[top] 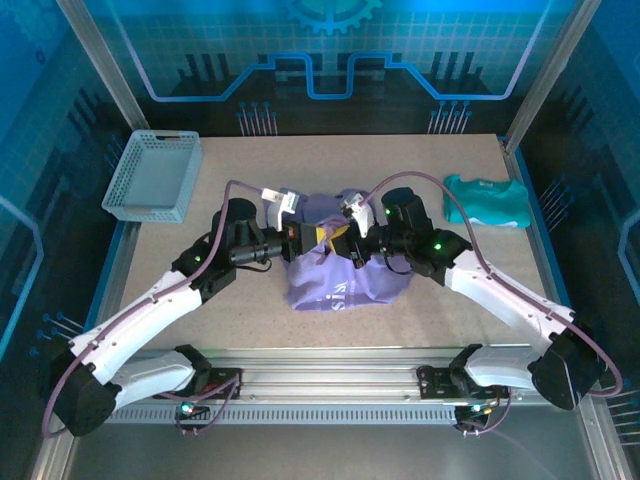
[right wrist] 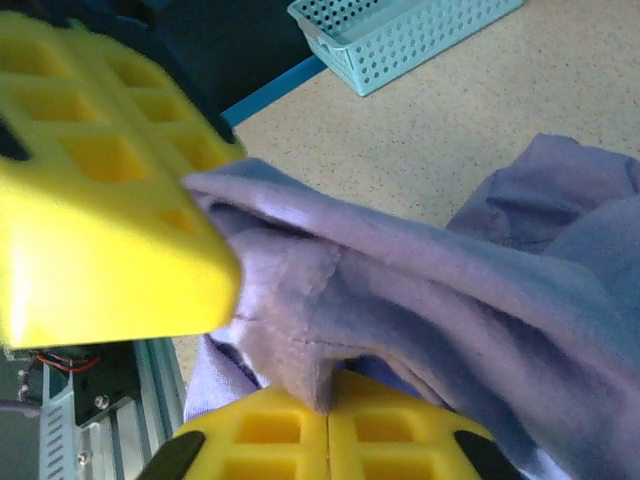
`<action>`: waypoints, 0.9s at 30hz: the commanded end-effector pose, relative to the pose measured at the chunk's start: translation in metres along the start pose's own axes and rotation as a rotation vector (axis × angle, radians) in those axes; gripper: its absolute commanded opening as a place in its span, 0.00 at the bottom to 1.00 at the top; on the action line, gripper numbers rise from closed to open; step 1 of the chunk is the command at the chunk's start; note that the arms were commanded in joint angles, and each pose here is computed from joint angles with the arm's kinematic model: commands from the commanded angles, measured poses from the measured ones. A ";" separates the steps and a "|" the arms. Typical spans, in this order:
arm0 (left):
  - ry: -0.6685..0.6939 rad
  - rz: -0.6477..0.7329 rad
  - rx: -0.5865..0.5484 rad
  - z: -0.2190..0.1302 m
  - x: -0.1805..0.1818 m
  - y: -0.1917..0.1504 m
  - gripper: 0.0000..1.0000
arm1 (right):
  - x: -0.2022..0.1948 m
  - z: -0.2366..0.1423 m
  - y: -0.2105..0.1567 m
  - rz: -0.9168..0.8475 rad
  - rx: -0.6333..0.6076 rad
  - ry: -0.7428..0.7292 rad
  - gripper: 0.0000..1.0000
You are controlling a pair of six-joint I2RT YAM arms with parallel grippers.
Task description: Fold the inside-out t-shirt
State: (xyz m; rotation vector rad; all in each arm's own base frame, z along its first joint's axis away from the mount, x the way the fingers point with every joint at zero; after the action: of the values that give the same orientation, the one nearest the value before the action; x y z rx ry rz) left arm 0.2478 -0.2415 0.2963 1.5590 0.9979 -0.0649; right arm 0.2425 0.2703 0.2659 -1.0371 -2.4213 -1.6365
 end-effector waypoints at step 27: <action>0.395 0.015 0.106 -0.016 0.062 -0.035 0.48 | 0.004 -0.037 0.023 0.009 -0.132 0.031 0.00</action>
State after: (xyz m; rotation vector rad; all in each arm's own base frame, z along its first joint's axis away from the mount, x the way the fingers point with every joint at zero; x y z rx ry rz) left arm 0.2550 -0.2116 0.2436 1.6775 1.2348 0.1080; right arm 0.2340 0.2491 0.2995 -1.0000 -2.3297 -1.7810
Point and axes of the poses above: each hand's point on the last joint's axis, 136 mm out from that joint toward the fingers, its own z axis out along the fingers, its own x axis along the line the jaws close on, y = z × x, the point moved 3 cm from there along -z, back along the fingers, and after that the axes turned 6 degrees about z, right-handed, at the moved point
